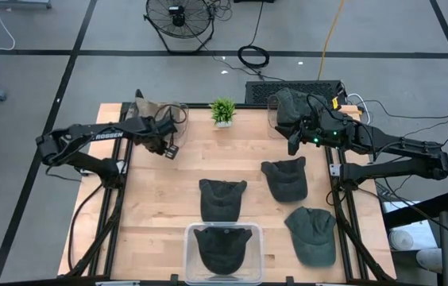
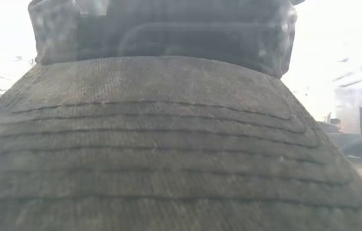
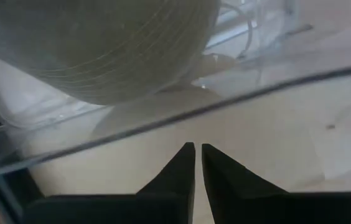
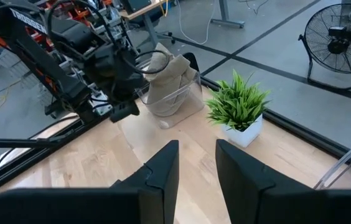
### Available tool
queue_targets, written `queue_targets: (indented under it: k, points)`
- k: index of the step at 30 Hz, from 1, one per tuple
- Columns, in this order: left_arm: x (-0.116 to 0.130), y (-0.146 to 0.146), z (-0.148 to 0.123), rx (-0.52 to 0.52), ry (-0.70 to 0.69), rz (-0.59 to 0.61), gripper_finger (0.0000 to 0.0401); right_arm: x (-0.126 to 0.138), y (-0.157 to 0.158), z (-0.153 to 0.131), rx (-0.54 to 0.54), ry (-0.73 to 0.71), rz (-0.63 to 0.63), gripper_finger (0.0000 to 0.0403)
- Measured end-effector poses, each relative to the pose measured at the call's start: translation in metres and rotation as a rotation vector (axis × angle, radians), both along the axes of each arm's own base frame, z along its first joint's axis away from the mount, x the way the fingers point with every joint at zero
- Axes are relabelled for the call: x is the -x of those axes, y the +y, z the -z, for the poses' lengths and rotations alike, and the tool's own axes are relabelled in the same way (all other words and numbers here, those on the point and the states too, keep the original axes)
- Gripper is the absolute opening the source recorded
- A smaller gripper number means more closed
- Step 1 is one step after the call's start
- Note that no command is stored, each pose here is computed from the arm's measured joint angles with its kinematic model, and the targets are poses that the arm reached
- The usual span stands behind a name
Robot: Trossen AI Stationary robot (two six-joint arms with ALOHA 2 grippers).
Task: Pick & Place hat
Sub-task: Adjust the left transparent bin
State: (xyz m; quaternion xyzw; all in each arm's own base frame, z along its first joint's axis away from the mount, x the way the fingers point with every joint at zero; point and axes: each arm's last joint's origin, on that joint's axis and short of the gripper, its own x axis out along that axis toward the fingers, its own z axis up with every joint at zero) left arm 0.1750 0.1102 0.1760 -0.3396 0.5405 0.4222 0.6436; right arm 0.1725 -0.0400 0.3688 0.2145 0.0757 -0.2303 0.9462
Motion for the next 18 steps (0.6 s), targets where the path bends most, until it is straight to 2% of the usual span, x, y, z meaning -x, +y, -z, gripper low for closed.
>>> queue_targets:
  k: [5,18]
  points:
    - [0.007,0.011,0.007,-0.037,-0.025,-0.094,0.0037,0.0,0.0,0.0,0.0,0.0,0.0,0.0093]
    - [0.02,0.044,0.005,-0.12,-0.112,-0.242,0.0037,0.0,0.0,0.0,-0.061,-0.028,0.018,0.0093]
